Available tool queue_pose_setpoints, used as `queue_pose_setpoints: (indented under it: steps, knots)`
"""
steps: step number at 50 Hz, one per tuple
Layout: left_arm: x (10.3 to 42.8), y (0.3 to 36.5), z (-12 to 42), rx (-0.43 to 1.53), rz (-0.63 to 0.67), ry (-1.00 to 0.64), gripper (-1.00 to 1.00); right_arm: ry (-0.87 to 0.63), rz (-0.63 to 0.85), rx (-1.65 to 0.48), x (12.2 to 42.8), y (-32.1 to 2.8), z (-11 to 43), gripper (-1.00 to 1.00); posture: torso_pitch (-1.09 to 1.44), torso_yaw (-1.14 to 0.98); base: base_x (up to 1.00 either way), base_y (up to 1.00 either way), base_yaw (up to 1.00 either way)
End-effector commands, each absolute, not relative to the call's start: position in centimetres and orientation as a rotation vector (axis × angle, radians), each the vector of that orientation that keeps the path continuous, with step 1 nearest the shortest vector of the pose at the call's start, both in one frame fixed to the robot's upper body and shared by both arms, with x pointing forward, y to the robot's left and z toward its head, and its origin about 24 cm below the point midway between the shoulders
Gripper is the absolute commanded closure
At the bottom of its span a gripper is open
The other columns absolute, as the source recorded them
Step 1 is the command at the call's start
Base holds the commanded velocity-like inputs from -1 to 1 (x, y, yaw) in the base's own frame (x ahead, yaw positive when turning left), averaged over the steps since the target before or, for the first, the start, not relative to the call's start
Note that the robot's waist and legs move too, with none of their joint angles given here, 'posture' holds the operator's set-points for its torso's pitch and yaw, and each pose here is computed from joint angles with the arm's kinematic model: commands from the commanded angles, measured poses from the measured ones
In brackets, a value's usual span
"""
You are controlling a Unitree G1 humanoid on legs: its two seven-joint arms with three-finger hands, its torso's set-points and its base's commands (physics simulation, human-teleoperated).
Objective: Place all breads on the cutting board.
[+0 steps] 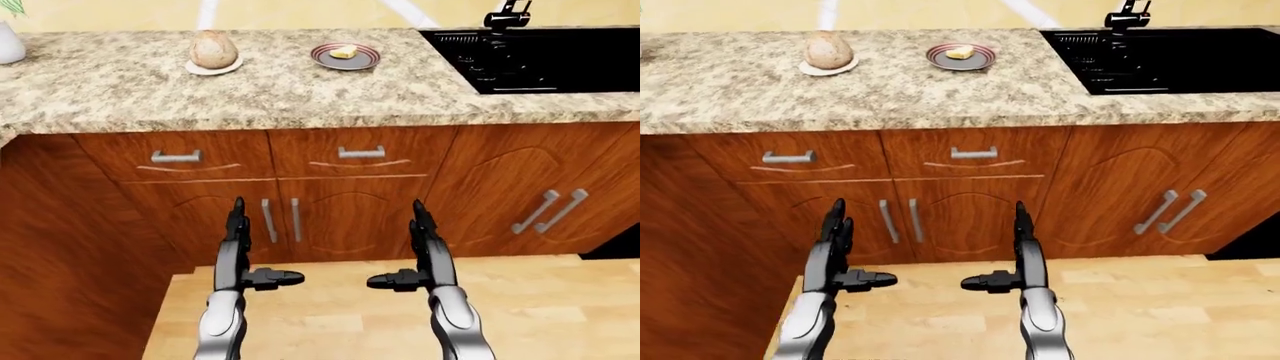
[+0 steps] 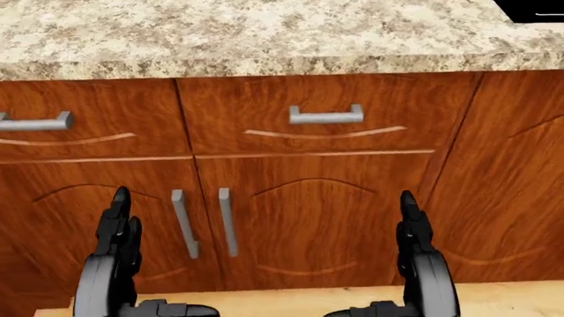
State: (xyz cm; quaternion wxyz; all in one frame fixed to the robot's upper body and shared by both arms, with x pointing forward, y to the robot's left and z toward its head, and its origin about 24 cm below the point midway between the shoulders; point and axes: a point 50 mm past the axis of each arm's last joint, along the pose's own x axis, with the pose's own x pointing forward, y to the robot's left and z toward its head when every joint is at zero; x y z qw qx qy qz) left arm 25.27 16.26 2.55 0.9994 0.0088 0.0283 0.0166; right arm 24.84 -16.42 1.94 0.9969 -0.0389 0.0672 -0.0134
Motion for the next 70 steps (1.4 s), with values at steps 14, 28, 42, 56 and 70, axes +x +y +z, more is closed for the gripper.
queue_pose_setpoints:
  steps: [14, 28, 42, 56, 70]
  knots:
    - [26.0, 16.7, 4.2, 0.002, 0.055, -0.019, -1.00, 0.031, -0.040, -0.088, 25.8, -15.6, 6.5, -1.00, 0.00, 0.00, 0.00, 0.00, 0.00]
    - [29.8, 17.7, 15.1, -0.034, 0.074, -0.075, -1.00, -0.017, -0.028, -0.126, 29.2, -14.6, 16.4, -1.00, 0.00, 0.00, 0.00, 0.00, 0.00]
    - [34.9, 17.8, 24.0, -0.032, 0.066, -0.132, -1.00, -0.060, 0.012, -0.133, 32.8, -13.8, 24.8, -1.00, 0.00, 0.00, 0.00, 0.00, 0.00]
    - [37.4, 18.5, 31.3, -0.021, 0.088, -0.209, -1.00, -0.116, 0.055, -0.120, 35.5, -13.3, 32.9, -1.00, 0.00, 0.00, 0.00, 0.00, 0.00]
    - [37.6, 18.9, 32.9, -0.017, 0.098, -0.219, -1.00, -0.125, 0.058, -0.107, 35.7, -13.7, 34.5, -1.00, 0.00, 0.00, 0.04, 0.00, 0.00]
